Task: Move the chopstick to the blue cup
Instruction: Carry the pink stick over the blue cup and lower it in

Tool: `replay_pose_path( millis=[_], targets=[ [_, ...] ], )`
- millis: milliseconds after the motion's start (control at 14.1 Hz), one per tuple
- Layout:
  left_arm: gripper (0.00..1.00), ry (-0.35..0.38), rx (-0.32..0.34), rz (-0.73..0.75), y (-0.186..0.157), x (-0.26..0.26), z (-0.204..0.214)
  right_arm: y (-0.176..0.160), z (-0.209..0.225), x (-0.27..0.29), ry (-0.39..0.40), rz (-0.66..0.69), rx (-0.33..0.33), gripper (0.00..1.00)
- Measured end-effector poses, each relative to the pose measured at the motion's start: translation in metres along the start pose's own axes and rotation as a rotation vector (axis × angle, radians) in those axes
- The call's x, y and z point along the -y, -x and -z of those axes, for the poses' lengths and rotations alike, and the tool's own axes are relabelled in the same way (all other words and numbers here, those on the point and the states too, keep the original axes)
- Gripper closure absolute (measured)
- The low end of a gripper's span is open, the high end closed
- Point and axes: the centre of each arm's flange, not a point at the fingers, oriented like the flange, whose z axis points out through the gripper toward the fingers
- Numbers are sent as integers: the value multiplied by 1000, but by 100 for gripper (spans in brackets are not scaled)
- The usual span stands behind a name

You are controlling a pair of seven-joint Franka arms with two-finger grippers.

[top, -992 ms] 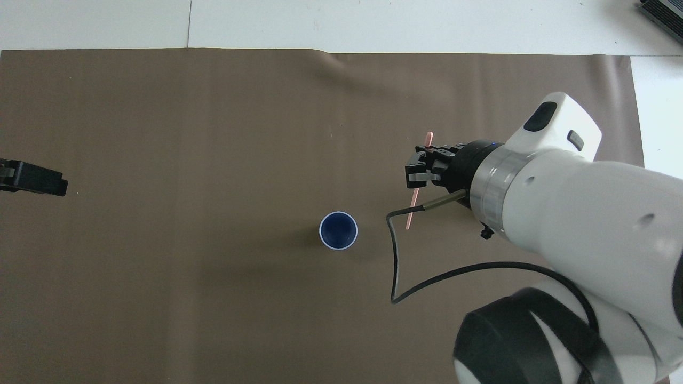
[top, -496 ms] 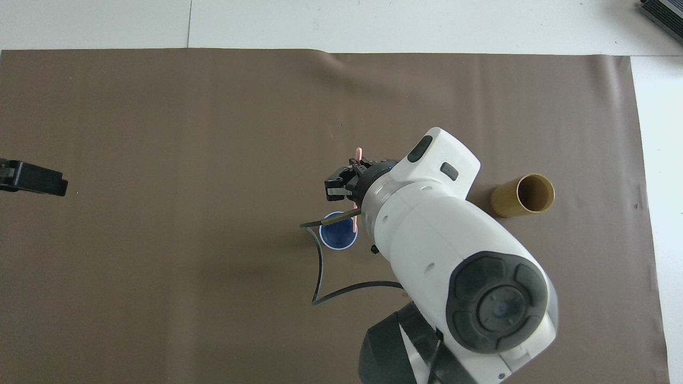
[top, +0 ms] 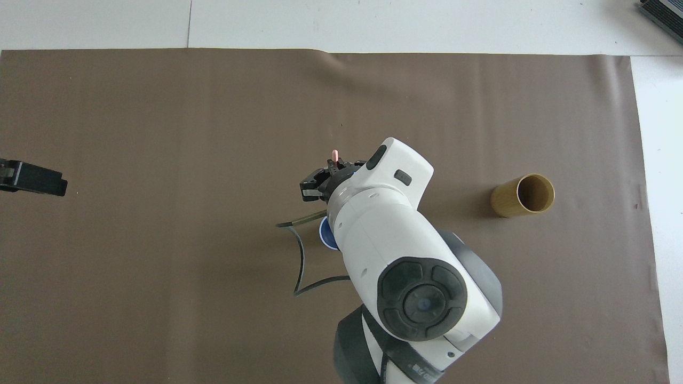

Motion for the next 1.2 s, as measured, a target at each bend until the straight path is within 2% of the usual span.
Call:
replay_pose_path(
  millis=[496, 921, 992, 1205],
  targets=[
    [0, 0, 1, 0, 0, 0, 0, 27, -47, -1, -7, 17, 30, 91],
    [0, 0, 1, -2, 0, -1, 0, 49, -69, -6, 11, 0, 76, 91],
    [0, 0, 1, -2, 0, -1, 0, 49, -69, -6, 11, -1, 77, 85],
    [0, 0, 1, -3, 0, -1, 0, 48, -68, -6, 10, -2, 74, 51]
  ],
)
